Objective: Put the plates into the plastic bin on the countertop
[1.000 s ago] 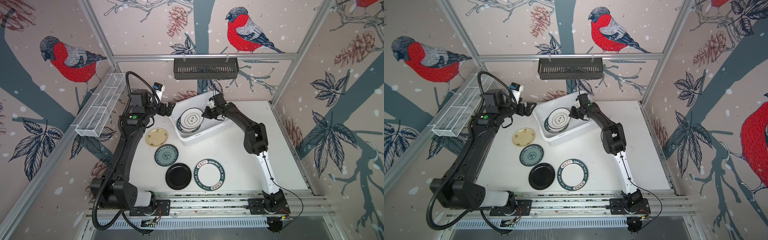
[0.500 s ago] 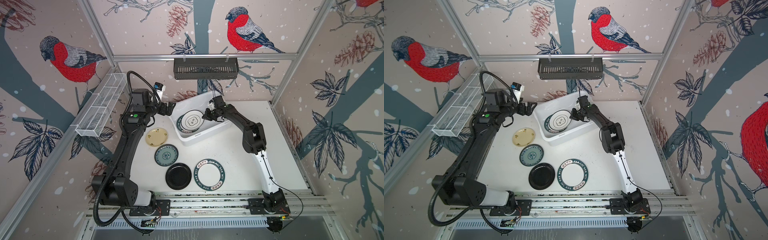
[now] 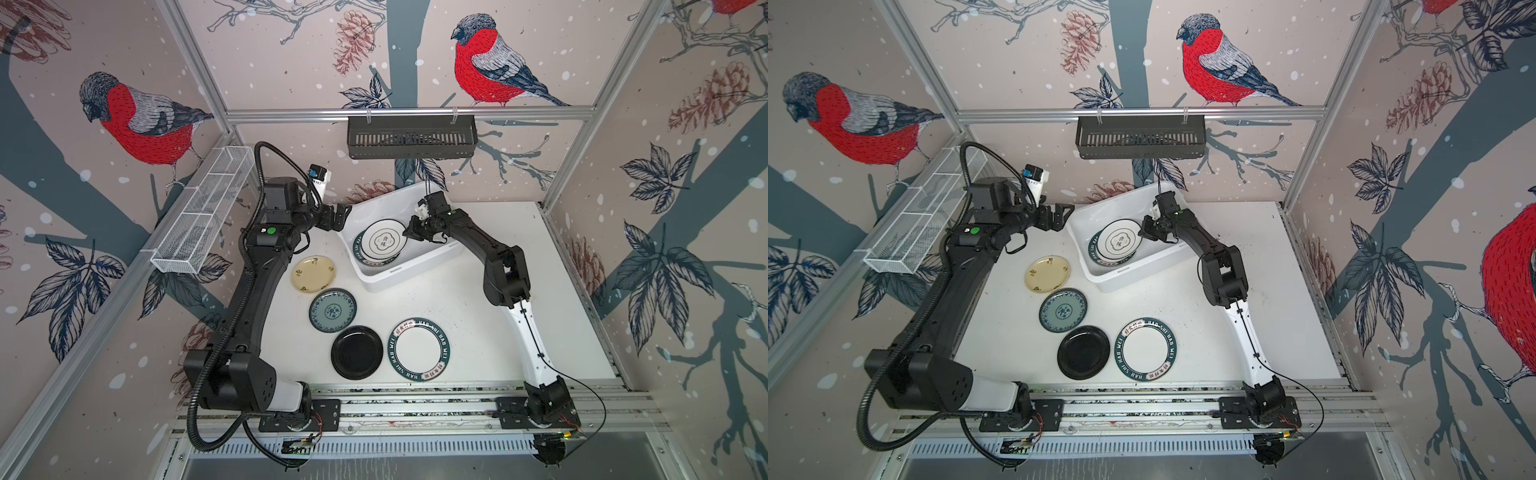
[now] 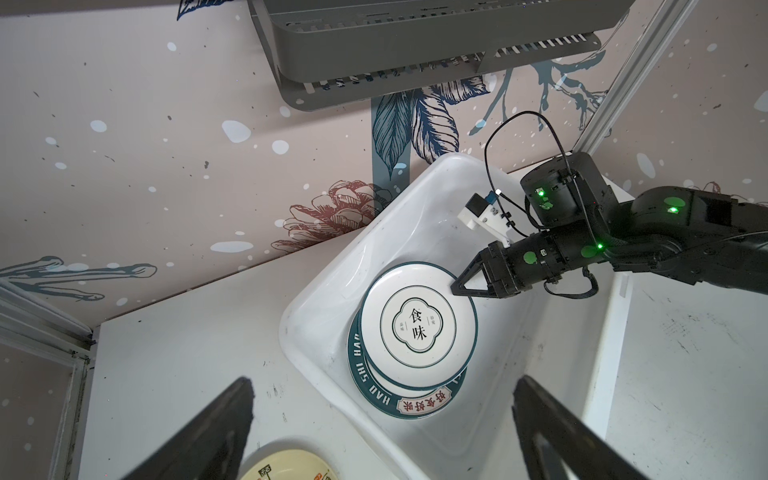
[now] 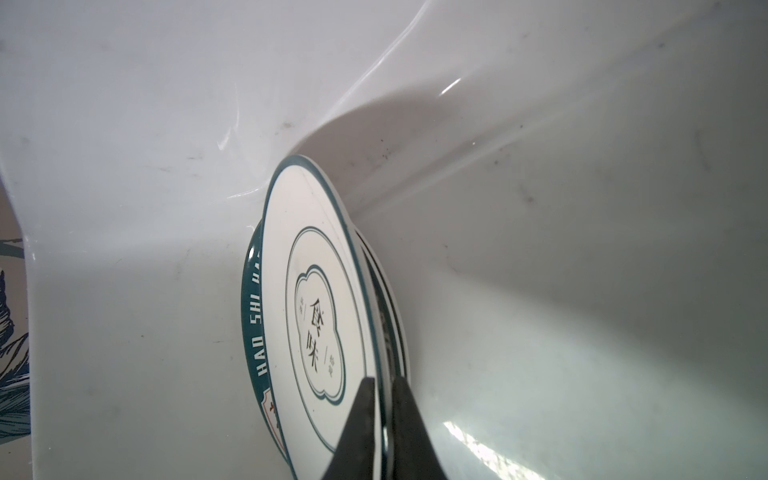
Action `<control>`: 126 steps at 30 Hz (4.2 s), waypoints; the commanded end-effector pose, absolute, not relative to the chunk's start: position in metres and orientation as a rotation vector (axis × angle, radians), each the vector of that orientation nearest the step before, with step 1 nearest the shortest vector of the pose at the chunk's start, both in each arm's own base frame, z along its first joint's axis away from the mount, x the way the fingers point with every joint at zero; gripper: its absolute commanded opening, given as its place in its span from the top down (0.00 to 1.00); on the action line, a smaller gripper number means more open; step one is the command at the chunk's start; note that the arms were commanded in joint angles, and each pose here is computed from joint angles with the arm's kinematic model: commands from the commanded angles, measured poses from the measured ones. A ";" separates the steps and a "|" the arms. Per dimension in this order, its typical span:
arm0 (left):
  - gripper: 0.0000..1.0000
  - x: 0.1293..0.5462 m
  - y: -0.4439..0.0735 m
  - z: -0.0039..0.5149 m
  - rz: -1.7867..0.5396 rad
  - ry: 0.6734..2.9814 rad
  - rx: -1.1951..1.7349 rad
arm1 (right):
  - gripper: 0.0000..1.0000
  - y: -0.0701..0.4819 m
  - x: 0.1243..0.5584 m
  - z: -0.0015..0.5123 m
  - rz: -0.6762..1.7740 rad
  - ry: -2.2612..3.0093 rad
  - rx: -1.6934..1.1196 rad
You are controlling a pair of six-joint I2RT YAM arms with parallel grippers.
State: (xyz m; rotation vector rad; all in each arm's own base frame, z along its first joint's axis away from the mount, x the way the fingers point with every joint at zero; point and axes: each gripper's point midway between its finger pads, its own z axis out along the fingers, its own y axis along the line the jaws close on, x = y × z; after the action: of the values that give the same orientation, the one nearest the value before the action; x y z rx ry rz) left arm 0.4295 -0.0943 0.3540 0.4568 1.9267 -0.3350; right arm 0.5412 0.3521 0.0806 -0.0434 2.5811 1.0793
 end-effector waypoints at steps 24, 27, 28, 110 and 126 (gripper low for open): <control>0.03 0.429 -0.094 0.353 -0.342 1.914 0.458 | 0.66 0.347 0.538 0.089 0.968 2.584 -0.077; 0.04 0.429 -0.095 0.352 -0.349 1.915 0.458 | 0.66 0.349 0.536 0.090 0.967 2.591 -0.082; 0.04 0.429 -0.096 0.351 -0.352 1.917 0.460 | 0.66 0.349 0.535 0.090 0.966 2.594 -0.081; 0.03 0.446 -0.101 0.365 -0.366 1.888 0.521 | 0.60 0.294 0.380 0.323 0.863 2.317 -0.152; 0.03 0.443 -0.111 0.362 -0.382 1.920 0.532 | 0.52 0.183 0.244 0.260 0.903 2.353 0.176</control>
State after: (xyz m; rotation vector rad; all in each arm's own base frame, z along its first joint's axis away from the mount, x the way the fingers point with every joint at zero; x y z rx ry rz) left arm 0.4459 -0.1099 0.3602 0.5336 1.9154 -0.3784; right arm 0.2522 0.1868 0.2669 0.1084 2.3470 0.8633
